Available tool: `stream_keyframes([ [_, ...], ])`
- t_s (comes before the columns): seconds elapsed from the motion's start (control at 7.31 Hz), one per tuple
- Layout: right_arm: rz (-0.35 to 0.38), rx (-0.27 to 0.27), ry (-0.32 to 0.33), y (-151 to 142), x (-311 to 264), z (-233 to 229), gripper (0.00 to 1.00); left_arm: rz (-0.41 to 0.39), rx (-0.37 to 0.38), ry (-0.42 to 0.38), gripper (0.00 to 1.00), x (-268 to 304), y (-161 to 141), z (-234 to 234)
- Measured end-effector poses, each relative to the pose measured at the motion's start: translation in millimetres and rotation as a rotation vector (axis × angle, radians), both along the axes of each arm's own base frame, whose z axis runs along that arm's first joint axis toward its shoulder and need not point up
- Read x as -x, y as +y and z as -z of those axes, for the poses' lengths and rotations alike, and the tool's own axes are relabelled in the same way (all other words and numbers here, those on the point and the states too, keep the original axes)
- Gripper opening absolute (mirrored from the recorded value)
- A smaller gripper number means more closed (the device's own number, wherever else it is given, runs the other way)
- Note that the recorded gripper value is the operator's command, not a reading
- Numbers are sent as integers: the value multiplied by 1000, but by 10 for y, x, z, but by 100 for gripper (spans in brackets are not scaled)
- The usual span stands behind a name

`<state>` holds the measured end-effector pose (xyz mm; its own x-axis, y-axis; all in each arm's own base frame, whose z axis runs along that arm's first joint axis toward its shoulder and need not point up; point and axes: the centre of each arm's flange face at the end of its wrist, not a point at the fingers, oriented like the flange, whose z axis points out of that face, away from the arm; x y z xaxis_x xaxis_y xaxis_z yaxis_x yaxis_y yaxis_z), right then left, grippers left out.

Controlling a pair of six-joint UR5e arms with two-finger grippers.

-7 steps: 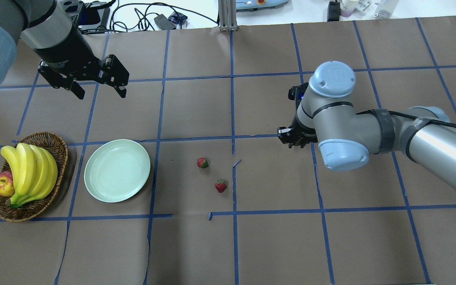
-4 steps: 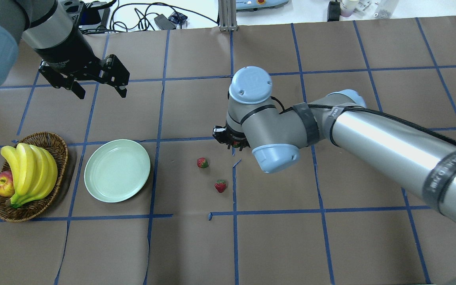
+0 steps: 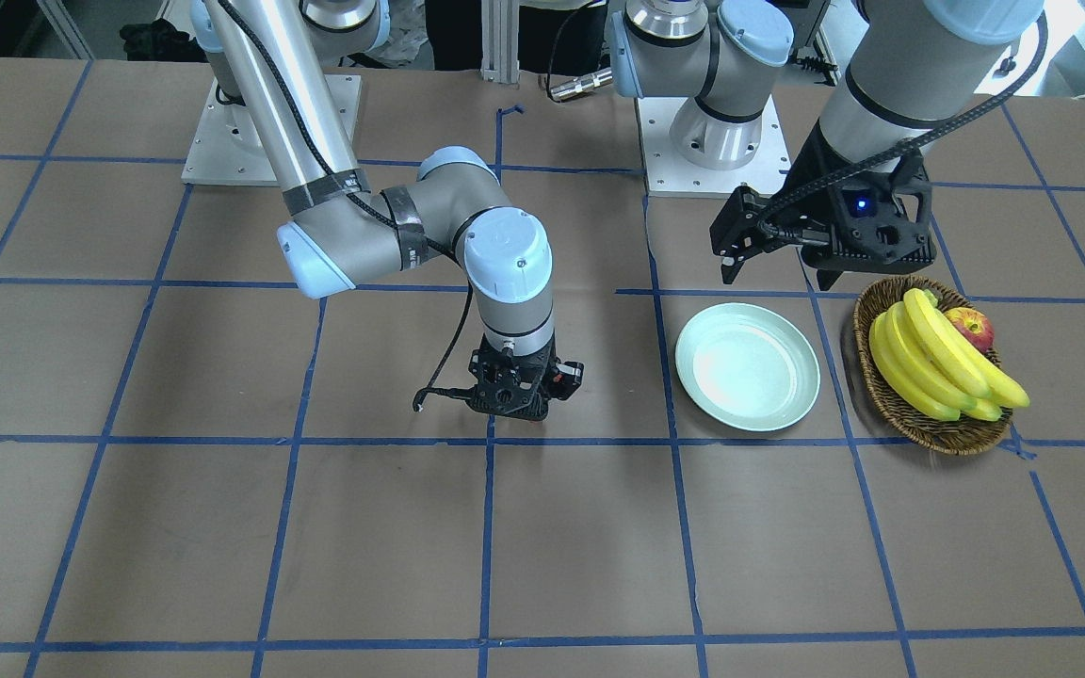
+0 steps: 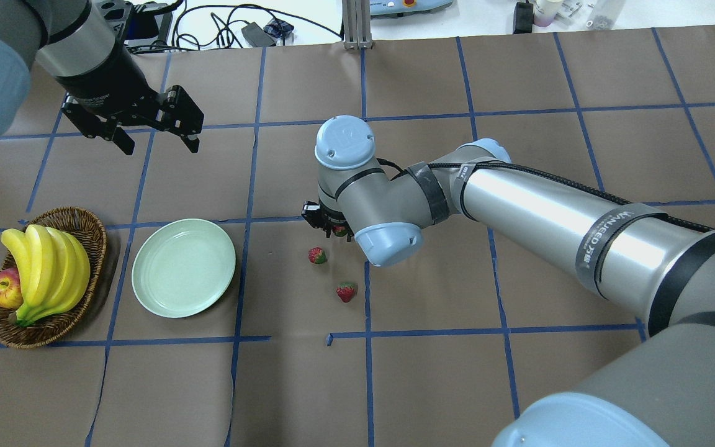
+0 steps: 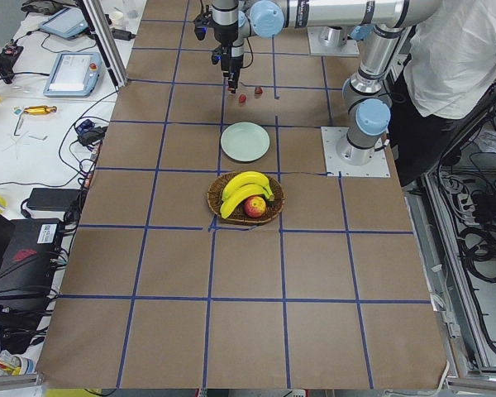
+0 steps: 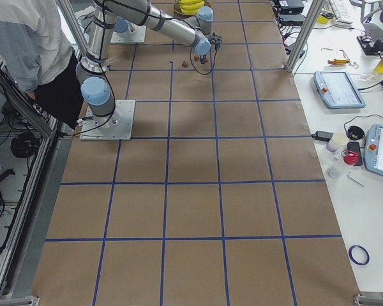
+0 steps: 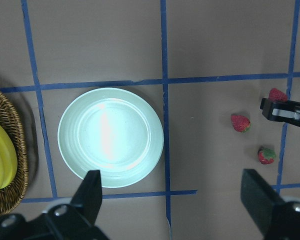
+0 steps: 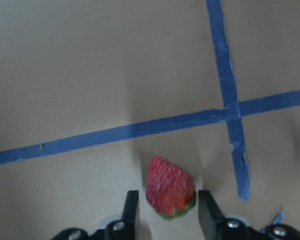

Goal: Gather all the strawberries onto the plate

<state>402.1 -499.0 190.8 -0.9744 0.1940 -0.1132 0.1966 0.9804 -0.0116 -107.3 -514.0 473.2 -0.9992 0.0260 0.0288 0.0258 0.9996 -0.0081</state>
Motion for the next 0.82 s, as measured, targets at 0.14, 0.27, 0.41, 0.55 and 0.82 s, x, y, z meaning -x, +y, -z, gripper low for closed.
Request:
stream_keyframes([
  [0.14,-31,8,6,-3,53,-67,100,1,0,0,100,0,0,0],
  [0.27,-88,7,20,-2,224,-171,100,2,1,-1,100,-1,1,-2],
  [0.41,-146,-12,42,-14,609,-305,100,2,1,-1,100,-1,2,-4],
  [0.55,-194,-35,62,-48,1209,-509,100,2,1,-1,100,-1,3,-5],
  [0.82,-271,-49,125,-60,2348,-1011,100,3,3,-2,100,-2,6,-15],
])
